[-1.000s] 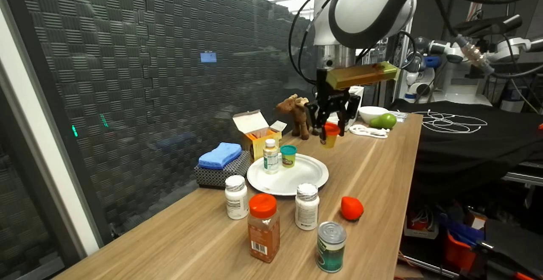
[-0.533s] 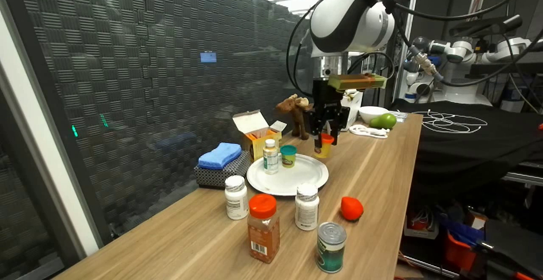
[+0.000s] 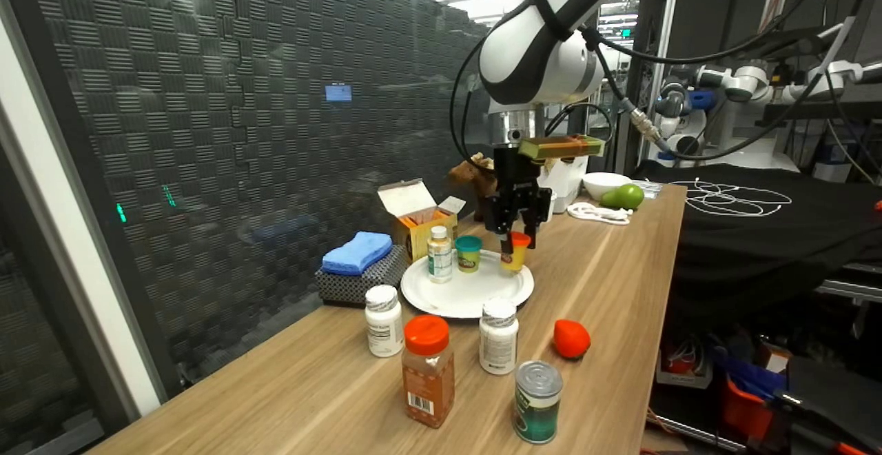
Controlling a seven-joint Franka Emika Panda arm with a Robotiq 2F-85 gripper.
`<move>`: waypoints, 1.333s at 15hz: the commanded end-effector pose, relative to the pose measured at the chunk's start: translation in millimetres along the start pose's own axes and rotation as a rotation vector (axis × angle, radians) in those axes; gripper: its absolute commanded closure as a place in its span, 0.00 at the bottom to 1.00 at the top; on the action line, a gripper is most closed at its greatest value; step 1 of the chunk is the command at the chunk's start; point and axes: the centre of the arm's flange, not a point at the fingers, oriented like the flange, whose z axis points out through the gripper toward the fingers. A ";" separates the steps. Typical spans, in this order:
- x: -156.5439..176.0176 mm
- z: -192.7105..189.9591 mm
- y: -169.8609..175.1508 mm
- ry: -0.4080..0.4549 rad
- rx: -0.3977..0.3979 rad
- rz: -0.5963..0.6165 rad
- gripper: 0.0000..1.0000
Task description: Pick up all the objects surrounding the white plate and arrange them on the plate
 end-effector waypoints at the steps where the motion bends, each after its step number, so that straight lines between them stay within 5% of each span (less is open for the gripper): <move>1: 21.0 -2.1 -15.0 -0.036 0.010 -0.036 0.73; 16: 46.7 2.9 -19.4 0.033 -0.044 -0.050 0.73; 17: 44.9 3.8 -19.6 0.030 -0.051 -0.051 0.53; 18: 42.4 4.0 -20.4 0.028 -0.058 -0.054 0.23; 20: 34.9 1.5 -23.7 0.038 -0.069 -0.060 0.23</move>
